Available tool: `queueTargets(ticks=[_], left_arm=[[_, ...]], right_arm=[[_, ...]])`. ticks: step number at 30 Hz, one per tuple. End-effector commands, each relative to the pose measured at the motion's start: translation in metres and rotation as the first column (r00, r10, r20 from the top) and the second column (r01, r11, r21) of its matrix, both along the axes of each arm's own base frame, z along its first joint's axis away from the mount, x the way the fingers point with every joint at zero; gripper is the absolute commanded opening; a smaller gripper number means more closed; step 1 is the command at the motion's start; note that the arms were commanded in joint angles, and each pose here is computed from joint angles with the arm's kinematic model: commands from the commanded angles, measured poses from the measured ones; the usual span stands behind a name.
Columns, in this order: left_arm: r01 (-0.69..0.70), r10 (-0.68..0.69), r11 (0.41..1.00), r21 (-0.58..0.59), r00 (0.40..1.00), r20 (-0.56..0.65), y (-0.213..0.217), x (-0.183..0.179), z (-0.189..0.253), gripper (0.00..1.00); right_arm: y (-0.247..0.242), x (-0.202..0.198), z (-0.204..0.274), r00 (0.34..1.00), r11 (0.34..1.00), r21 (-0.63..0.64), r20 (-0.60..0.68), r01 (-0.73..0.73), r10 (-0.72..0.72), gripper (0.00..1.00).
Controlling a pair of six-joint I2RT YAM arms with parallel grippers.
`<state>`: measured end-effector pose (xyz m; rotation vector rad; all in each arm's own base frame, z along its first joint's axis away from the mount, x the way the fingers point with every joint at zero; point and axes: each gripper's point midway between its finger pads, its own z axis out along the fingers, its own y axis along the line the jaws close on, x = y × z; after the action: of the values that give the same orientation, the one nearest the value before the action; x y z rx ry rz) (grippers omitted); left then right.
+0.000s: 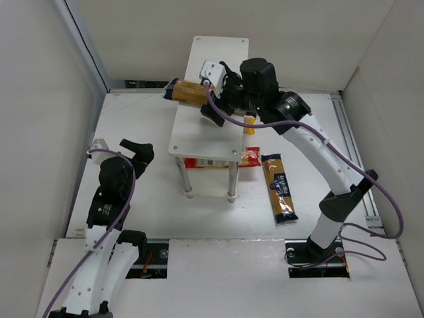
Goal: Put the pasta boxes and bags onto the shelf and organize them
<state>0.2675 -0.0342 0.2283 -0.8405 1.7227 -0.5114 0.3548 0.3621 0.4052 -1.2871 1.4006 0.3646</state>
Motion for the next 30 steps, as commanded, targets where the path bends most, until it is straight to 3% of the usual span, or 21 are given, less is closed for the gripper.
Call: queueTargets(ticks=[1,5,9,12,13,16,19,22,24,29,30], left_arm=[[-0.007,0.009,1.000,-0.023,0.996,0.089,0.003,-0.013,0.041,1.00],[0.080,-0.081,0.997,0.014,0.982,0.170,-0.007,-0.025,0.074,1.00],[0.066,-0.069,0.997,0.028,0.986,0.153,-0.004,-0.026,0.079,1.00],[0.083,-0.086,0.996,0.028,0.991,0.102,-0.009,-0.013,0.061,1.00],[0.106,-0.108,0.994,0.024,0.991,0.078,-0.014,-0.009,0.052,1.00],[0.176,-0.176,0.984,0.017,0.984,-0.014,-0.028,0.012,0.026,1.00],[0.121,-0.116,0.992,0.041,0.988,-0.106,-0.019,0.028,-0.003,1.00],[0.115,-0.107,0.992,0.059,0.987,-0.116,-0.019,0.044,-0.011,1.00],[0.130,-0.118,0.987,0.092,0.985,-0.127,-0.020,0.059,-0.020,1.00],[0.096,-0.062,0.980,0.172,0.980,-0.189,-0.010,0.096,-0.009,1.00],[0.085,-0.047,0.980,0.181,0.978,-0.205,-0.008,0.100,-0.008,1.00]], right_arm=[[-0.024,-0.015,0.077,0.991,0.965,0.241,0.067,0.099,-0.119,1.00],[-0.075,-0.009,0.095,0.947,0.874,0.381,-0.010,0.301,-0.321,1.00],[-0.160,0.008,0.073,0.834,0.709,0.448,-0.209,0.545,-0.510,1.00],[-0.214,0.002,0.023,0.725,0.605,0.401,-0.342,0.688,-0.598,1.00],[-0.244,0.007,0.007,0.661,0.547,0.374,-0.369,0.749,-0.653,1.00],[-0.288,-0.007,-0.057,0.535,0.473,0.249,-0.434,0.845,-0.725,1.00],[-0.301,-0.025,-0.133,0.452,0.470,0.095,-0.490,0.878,-0.745,1.00],[-0.290,-0.040,-0.203,0.419,0.520,-0.021,-0.567,0.854,-0.710,1.00],[-0.274,-0.051,-0.253,0.402,0.589,-0.123,-0.620,0.798,-0.674,1.00],[-0.269,-0.056,-0.308,0.325,0.591,-0.315,-0.602,0.743,-0.729,1.00],[-0.260,-0.056,-0.314,0.339,0.612,-0.319,-0.608,0.724,-0.718,1.00]])
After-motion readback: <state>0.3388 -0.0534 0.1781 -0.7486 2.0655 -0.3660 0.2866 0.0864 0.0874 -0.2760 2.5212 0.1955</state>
